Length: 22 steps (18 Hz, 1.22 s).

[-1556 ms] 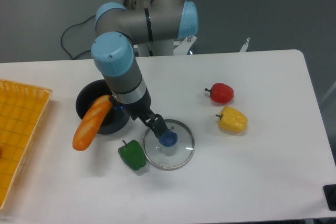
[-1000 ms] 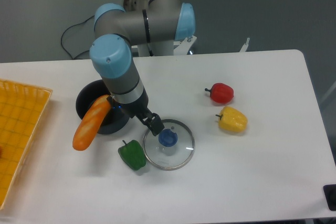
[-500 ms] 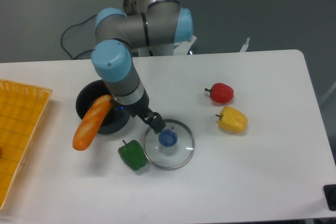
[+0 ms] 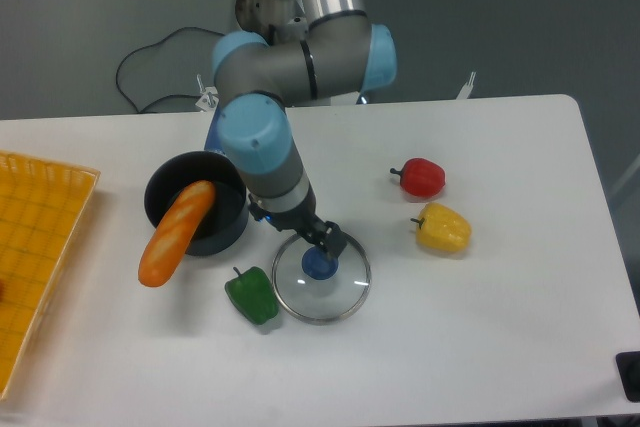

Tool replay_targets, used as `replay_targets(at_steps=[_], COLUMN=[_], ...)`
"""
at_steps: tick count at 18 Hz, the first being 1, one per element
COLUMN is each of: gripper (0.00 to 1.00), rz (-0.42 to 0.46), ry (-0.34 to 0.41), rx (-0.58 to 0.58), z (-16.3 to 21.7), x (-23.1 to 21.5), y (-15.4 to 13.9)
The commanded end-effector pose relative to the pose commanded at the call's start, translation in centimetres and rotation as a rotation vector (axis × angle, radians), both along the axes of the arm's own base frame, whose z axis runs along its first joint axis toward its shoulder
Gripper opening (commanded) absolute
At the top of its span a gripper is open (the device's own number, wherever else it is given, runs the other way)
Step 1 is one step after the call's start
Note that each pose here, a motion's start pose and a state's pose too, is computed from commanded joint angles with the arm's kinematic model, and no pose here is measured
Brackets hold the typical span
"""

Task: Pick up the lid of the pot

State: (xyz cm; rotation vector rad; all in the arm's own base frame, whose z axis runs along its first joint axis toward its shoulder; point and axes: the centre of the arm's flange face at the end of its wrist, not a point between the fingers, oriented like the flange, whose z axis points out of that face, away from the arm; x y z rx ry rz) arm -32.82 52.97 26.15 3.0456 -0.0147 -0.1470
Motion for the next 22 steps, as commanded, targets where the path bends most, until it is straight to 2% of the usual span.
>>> replay_targets(at_steps=[2, 4, 7, 12, 22], gripper=[1.0, 1.0, 1.0, 1.0, 1.0], rz=[0.061, 0.072, -0.002, -0.068, -0.057], ry=[-0.039, -0.077, -0.081, -0.089, -0.12], rx=[0.055, 0.088, 0.071, 0.063, 0.048], z=[0.3, 0.0, -1.1, -1.8, -3.7], x=[-1.0, -1.7, -2.5, -3.3, -3.4], y=[-0.1, -0.5, 0.3, 0.8, 0.8])
